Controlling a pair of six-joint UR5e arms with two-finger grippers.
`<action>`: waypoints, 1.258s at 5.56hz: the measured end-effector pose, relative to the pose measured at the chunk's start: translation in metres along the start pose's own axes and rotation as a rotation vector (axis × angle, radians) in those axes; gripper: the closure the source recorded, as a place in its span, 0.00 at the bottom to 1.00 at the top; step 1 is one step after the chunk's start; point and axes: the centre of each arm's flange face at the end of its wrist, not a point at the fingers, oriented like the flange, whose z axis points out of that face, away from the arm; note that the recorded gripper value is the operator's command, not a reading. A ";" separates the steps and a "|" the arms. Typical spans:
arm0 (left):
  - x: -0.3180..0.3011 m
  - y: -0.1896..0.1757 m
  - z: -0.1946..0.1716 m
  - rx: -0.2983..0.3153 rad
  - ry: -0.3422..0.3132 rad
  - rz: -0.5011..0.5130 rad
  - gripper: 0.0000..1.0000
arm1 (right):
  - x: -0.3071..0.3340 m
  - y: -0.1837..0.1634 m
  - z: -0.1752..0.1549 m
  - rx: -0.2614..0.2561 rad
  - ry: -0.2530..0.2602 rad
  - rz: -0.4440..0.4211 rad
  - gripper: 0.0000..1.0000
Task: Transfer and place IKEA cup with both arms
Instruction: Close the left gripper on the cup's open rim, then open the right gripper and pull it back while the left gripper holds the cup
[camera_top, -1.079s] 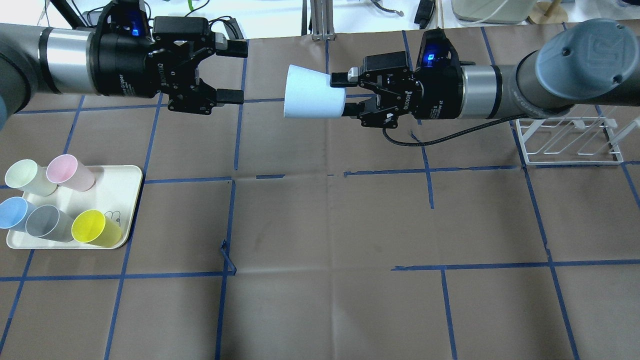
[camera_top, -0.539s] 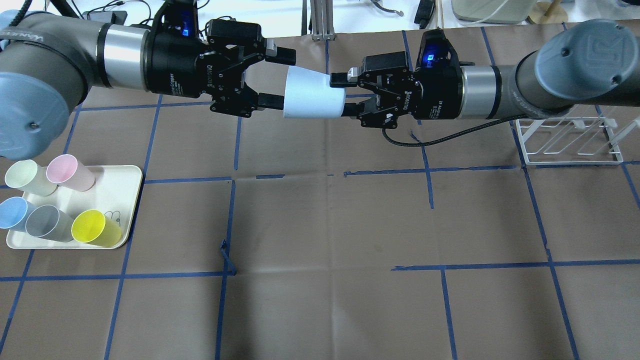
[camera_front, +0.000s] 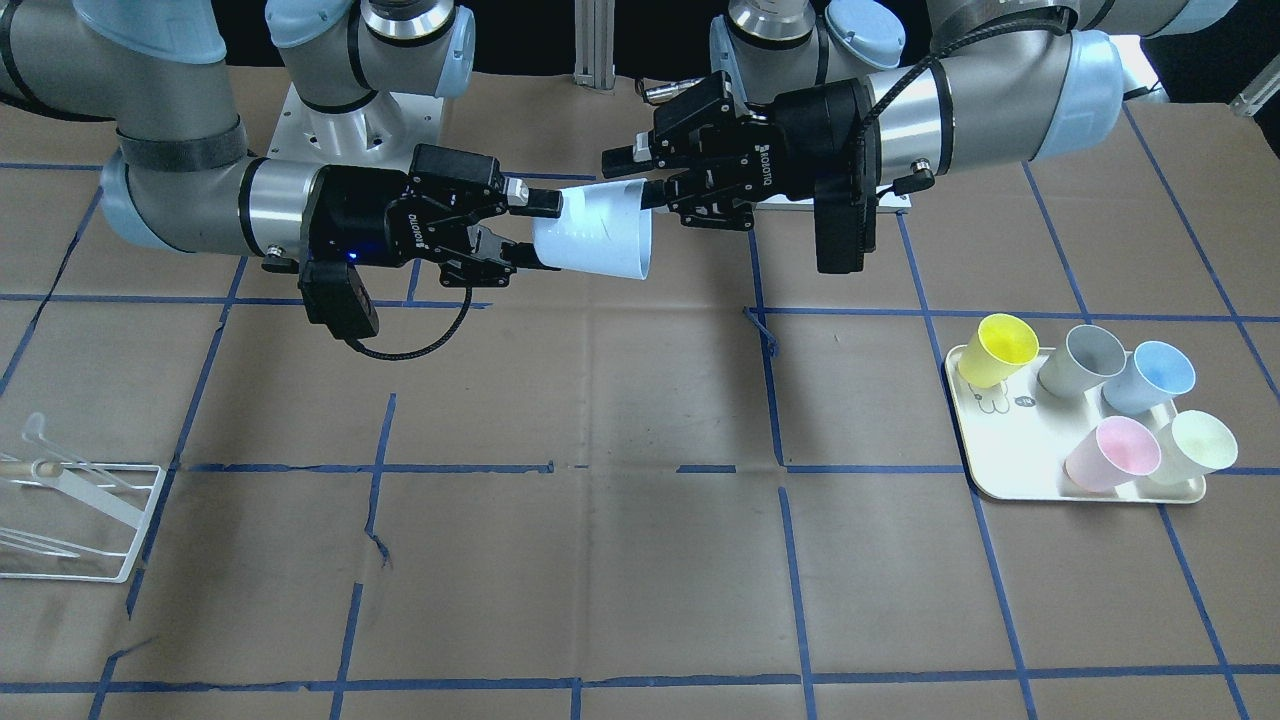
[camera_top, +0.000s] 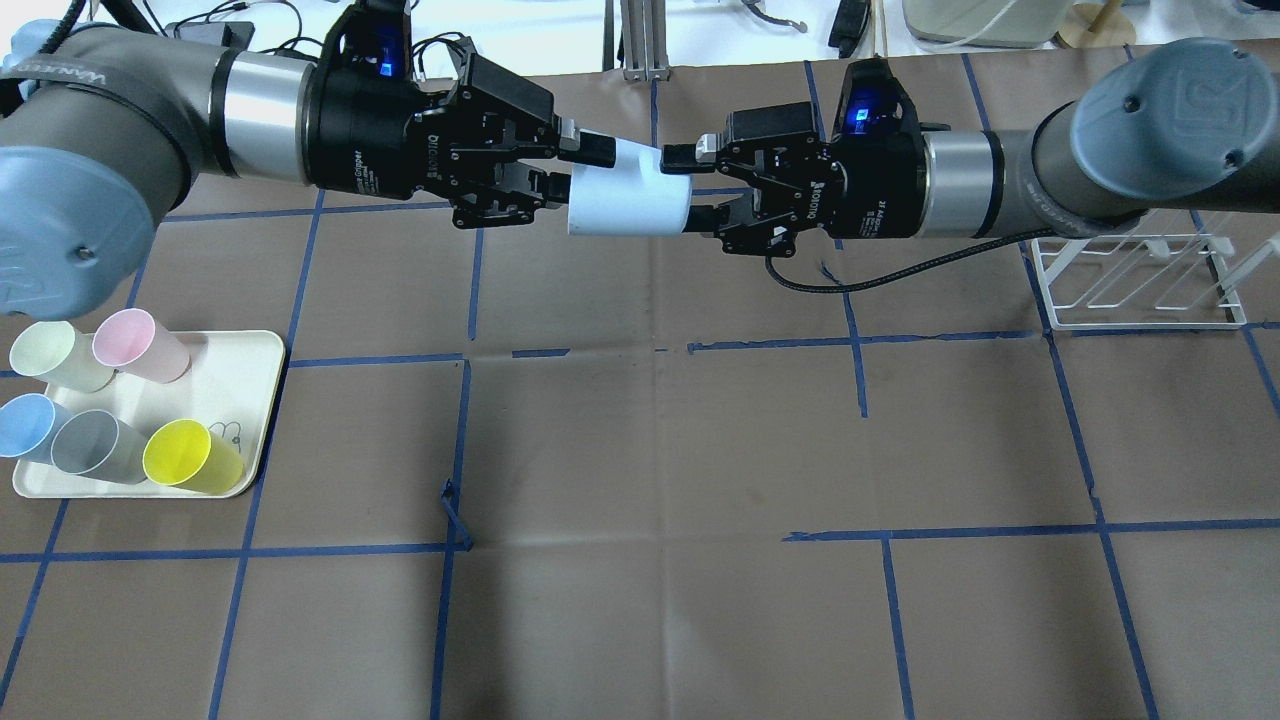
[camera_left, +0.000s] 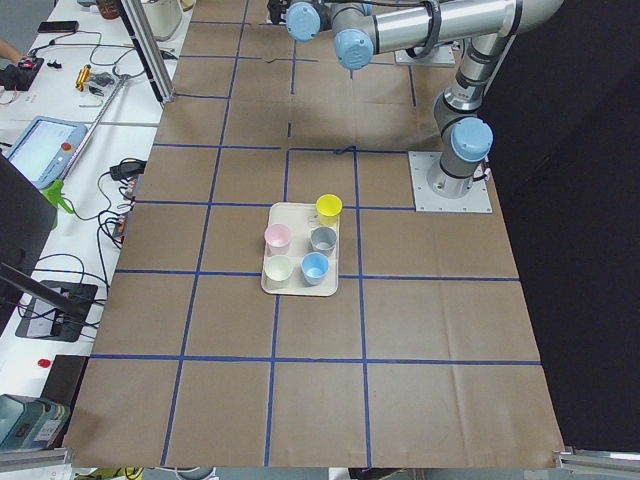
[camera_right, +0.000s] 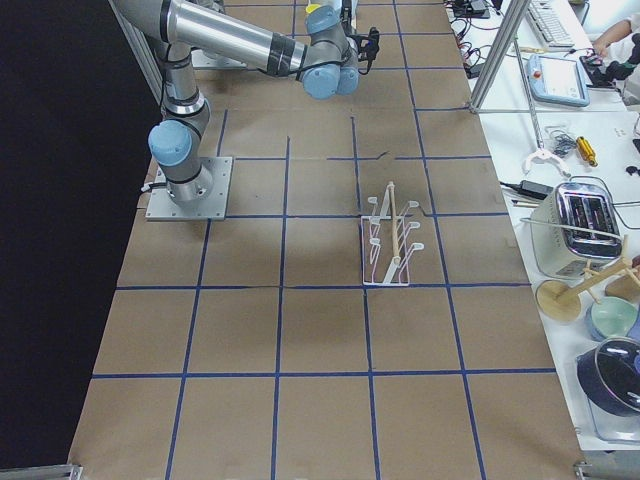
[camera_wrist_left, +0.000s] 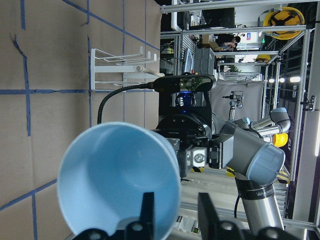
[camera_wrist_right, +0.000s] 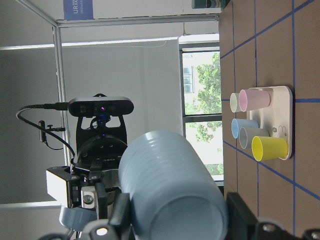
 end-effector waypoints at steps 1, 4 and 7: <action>0.001 0.000 0.000 0.001 0.000 0.004 1.00 | 0.000 0.000 0.000 0.000 0.000 0.000 0.01; 0.003 0.000 -0.001 0.004 0.001 0.011 1.00 | -0.003 -0.002 -0.001 0.007 -0.002 0.031 0.00; 0.016 0.000 -0.016 0.007 -0.132 -0.012 0.99 | -0.019 -0.012 -0.017 -0.070 0.074 -0.040 0.00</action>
